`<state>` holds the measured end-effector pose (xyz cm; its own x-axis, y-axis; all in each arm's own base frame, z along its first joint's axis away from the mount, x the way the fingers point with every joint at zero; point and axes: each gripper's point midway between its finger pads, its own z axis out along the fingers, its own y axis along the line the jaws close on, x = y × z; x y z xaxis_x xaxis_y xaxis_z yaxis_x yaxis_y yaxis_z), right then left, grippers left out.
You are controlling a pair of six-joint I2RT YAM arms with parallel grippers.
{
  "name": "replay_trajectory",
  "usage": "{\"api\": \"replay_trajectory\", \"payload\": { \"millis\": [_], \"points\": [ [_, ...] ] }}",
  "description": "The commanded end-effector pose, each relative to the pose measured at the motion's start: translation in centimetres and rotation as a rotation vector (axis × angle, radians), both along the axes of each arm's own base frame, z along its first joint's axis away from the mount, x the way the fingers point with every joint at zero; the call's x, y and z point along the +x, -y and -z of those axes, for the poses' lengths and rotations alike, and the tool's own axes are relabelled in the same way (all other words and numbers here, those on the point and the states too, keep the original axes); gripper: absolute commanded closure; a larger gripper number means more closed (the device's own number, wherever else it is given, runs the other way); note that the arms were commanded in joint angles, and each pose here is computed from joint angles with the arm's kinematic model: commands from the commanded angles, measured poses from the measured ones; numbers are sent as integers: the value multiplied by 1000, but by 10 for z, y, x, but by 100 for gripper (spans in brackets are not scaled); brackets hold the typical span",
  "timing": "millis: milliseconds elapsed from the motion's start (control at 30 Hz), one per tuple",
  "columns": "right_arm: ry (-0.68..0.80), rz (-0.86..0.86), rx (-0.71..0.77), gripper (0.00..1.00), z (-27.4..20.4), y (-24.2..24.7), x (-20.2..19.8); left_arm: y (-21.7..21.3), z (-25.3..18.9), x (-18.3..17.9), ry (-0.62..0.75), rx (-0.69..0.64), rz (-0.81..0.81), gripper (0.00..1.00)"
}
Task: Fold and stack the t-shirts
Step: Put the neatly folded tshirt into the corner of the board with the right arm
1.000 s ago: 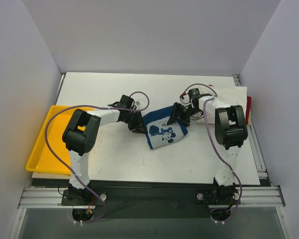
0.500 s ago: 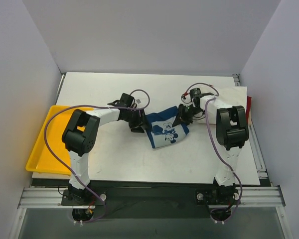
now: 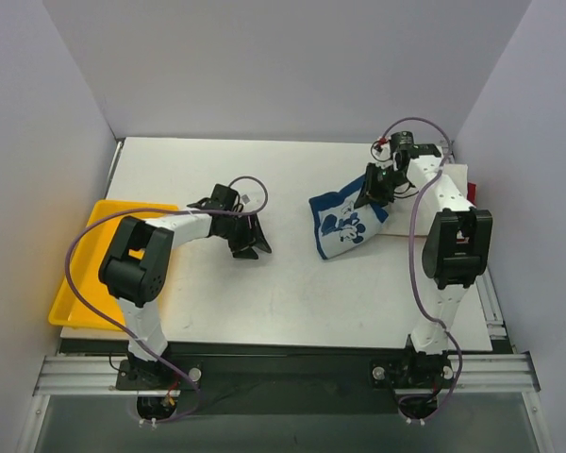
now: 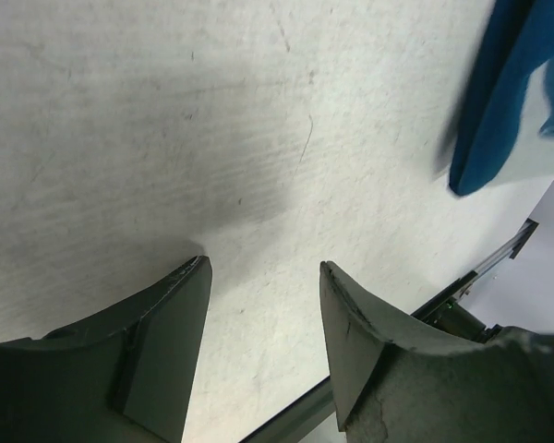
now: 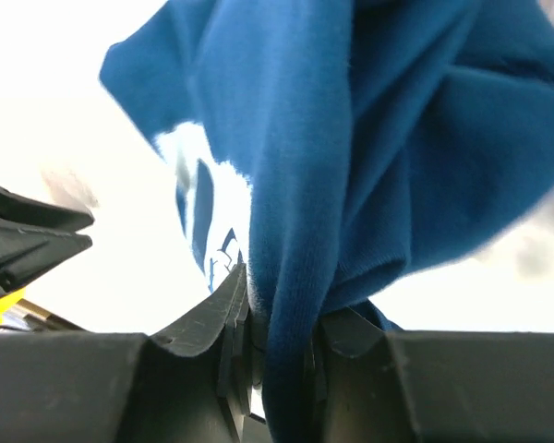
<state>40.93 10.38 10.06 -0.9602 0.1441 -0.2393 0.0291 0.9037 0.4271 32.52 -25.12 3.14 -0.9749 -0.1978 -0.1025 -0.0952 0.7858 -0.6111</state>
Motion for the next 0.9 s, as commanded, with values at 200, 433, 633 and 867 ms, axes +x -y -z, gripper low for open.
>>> {"api": "replay_trajectory", "payload": {
  "millis": [200,433,633,867],
  "points": [
    [70,-36,-97,100,-62,20,14,-14,5,-12,17,40,-13,39],
    [157,-18,-113,100,-98,37,34,-19,10,-20,7,50,-25,39],
    [234,38,-89,100,-129,60,48,-22,13,-26,-3,57,-29,39],
    [267,103,-67,100,-145,92,45,-23,14,-29,-7,61,-33,39]
  ]
}}
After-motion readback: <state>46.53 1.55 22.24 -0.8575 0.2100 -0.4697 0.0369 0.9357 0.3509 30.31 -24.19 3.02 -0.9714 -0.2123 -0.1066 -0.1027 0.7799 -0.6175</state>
